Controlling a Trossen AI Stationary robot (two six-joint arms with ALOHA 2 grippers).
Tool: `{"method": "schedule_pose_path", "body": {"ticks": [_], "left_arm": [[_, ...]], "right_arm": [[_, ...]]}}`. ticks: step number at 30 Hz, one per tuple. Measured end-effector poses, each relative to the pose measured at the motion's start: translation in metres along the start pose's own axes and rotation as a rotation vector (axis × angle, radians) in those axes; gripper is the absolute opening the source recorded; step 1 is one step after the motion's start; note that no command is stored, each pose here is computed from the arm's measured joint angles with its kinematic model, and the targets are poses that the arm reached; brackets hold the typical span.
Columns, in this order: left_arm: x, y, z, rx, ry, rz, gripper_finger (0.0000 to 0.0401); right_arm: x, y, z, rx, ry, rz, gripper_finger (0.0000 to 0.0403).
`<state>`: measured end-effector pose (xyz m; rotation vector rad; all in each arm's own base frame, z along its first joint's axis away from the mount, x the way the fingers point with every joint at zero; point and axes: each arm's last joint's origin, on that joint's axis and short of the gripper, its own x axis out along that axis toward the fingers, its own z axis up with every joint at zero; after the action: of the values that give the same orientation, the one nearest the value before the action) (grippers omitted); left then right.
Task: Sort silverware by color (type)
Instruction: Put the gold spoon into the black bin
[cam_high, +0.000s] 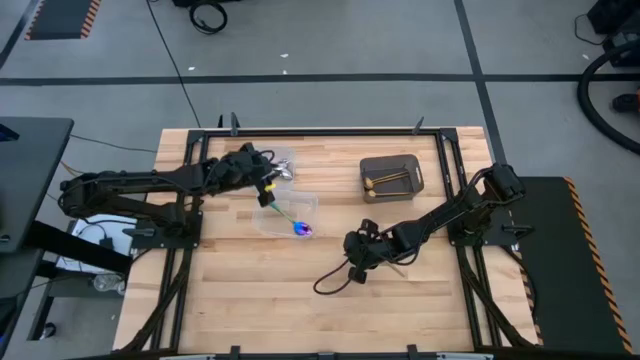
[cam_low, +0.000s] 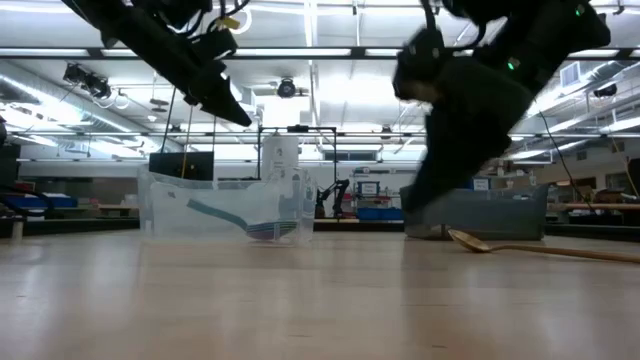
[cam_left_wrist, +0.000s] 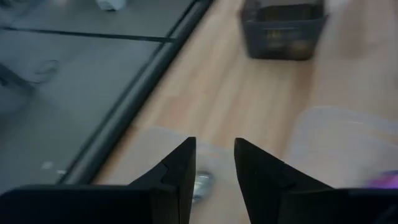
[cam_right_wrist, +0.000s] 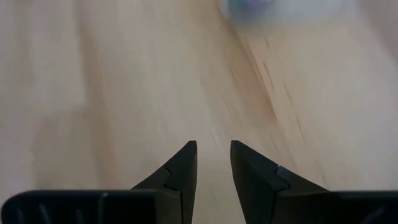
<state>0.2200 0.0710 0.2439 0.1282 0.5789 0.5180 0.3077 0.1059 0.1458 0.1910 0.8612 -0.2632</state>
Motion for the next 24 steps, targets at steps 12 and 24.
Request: {"method": "schedule_pose_path", "body": {"ticks": [12,24], "left_arm": [[-0.021,-0.053,0.001,-0.121,-0.005,-0.232,0.0118],[-0.037,-0.079,-0.004,-0.186,0.045,-0.339,0.0118]], "right_arm": [[-0.005,-0.019,-0.017,0.068,0.244,-0.104,0.0087],[-0.034,-0.025,-0.009,0.151,0.221,-0.126,0.0085]]}}
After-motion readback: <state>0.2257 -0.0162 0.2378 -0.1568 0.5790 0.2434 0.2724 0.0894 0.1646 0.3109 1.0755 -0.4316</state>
